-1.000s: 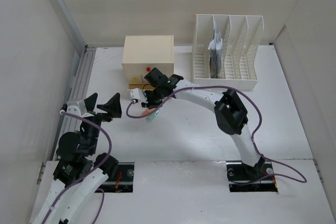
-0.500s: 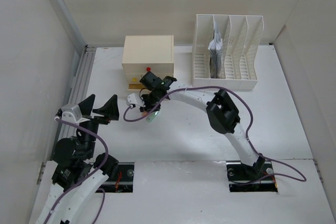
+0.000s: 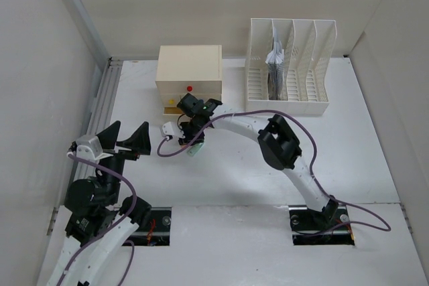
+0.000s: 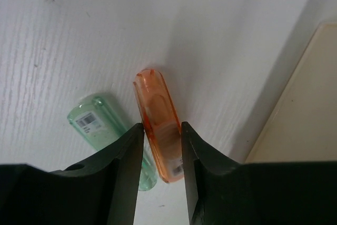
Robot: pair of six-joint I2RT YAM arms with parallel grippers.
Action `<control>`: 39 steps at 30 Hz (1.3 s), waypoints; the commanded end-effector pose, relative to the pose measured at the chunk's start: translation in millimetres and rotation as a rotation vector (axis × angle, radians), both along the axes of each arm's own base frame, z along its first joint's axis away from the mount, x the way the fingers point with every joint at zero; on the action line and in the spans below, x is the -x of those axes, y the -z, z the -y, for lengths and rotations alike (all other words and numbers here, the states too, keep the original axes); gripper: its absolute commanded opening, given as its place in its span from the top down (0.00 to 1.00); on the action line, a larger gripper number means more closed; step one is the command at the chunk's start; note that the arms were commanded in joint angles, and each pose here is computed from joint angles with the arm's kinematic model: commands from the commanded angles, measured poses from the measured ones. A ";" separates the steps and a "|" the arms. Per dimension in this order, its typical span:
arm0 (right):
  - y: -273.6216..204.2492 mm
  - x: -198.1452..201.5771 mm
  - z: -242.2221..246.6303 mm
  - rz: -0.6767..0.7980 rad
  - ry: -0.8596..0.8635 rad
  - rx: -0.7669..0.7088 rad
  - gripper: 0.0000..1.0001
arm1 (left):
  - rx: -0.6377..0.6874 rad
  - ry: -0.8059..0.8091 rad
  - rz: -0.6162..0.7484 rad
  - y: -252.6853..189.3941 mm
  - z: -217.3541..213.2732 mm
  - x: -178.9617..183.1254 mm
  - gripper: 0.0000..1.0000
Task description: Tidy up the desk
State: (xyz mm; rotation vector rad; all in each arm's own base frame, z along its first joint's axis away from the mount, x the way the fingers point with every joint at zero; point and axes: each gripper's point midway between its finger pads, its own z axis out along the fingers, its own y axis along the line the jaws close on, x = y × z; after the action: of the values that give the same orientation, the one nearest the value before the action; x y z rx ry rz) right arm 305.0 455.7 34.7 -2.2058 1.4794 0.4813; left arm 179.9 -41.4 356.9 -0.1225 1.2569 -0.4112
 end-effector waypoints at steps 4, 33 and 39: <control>-10.6 -4.8 -7.7 0.029 -0.008 -0.009 0.58 | 0.017 0.018 0.053 -12.4 1.0 4.8 0.05; 24.4 23.5 19.7 -0.121 -0.051 0.144 0.56 | 0.025 0.009 0.059 -13.6 -1.8 6.4 0.05; 24.5 29.7 22.5 -0.146 -0.066 0.150 0.59 | 0.025 0.009 0.059 -13.6 -1.8 6.4 0.05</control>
State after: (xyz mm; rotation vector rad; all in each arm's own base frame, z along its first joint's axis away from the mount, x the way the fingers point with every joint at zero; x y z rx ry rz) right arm 291.9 443.9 27.6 -2.3071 1.5283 0.5312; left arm 178.4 -41.1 358.2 -0.1217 1.2500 -0.4156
